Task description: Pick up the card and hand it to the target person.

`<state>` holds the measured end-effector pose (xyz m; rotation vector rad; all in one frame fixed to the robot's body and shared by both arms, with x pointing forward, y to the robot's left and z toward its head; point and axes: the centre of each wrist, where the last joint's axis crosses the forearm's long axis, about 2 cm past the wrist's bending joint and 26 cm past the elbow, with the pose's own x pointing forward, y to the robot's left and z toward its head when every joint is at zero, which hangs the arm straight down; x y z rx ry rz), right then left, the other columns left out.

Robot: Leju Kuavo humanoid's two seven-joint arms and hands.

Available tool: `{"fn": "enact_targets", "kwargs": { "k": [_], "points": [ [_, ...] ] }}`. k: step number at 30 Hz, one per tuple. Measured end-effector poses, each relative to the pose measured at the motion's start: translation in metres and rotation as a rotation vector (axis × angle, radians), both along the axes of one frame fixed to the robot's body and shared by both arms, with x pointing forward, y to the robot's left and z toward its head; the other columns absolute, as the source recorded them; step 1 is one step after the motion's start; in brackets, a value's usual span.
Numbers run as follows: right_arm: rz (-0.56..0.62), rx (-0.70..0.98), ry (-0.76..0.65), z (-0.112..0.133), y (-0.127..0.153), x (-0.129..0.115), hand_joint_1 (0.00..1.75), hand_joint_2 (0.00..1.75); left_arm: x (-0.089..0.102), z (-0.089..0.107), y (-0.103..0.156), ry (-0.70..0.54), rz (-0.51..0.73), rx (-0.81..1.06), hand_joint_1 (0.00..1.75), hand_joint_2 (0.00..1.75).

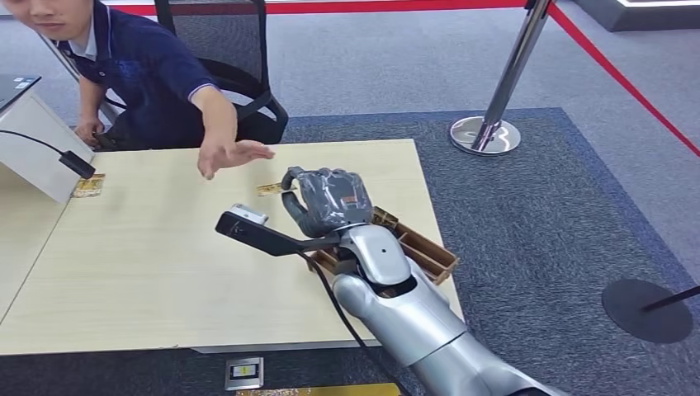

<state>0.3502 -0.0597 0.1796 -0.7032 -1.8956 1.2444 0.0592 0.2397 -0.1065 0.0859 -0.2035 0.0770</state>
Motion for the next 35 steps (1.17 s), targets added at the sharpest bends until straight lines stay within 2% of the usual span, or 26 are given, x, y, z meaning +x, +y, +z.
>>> {"fn": "enact_targets", "kwargs": {
  "k": [5,10,25,26,29,30,35],
  "points": [
    [-0.015,0.010,0.048,0.018,0.009,0.022,1.75,1.75,0.001,0.000,-0.001,0.008,-0.006,-0.004,0.00,0.00],
    [-0.007,-0.008,0.113,0.029,0.021,0.031,1.75,1.75,0.001,0.000,-0.003,0.012,-0.006,-0.009,0.00,0.00],
    [0.095,-0.113,0.136,0.025,0.044,0.020,1.75,1.75,0.000,0.001,-0.008,0.012,-0.006,-0.021,0.00,0.00],
    [0.097,-0.116,0.134,0.025,0.045,0.019,1.60,1.75,0.000,0.001,-0.008,0.012,-0.005,-0.021,0.00,0.00],
    [0.101,-0.110,0.128,0.025,0.045,0.019,0.29,1.75,0.000,0.001,-0.008,0.012,-0.004,-0.022,0.00,0.00],
    [0.102,-0.104,0.126,0.026,0.045,0.020,0.00,1.75,0.000,0.001,-0.008,0.012,-0.004,-0.021,0.00,0.00],
    [0.120,-0.045,0.111,0.029,0.045,0.021,0.00,1.75,0.000,0.001,-0.008,0.010,0.002,-0.018,0.00,0.00]
  ]
}}
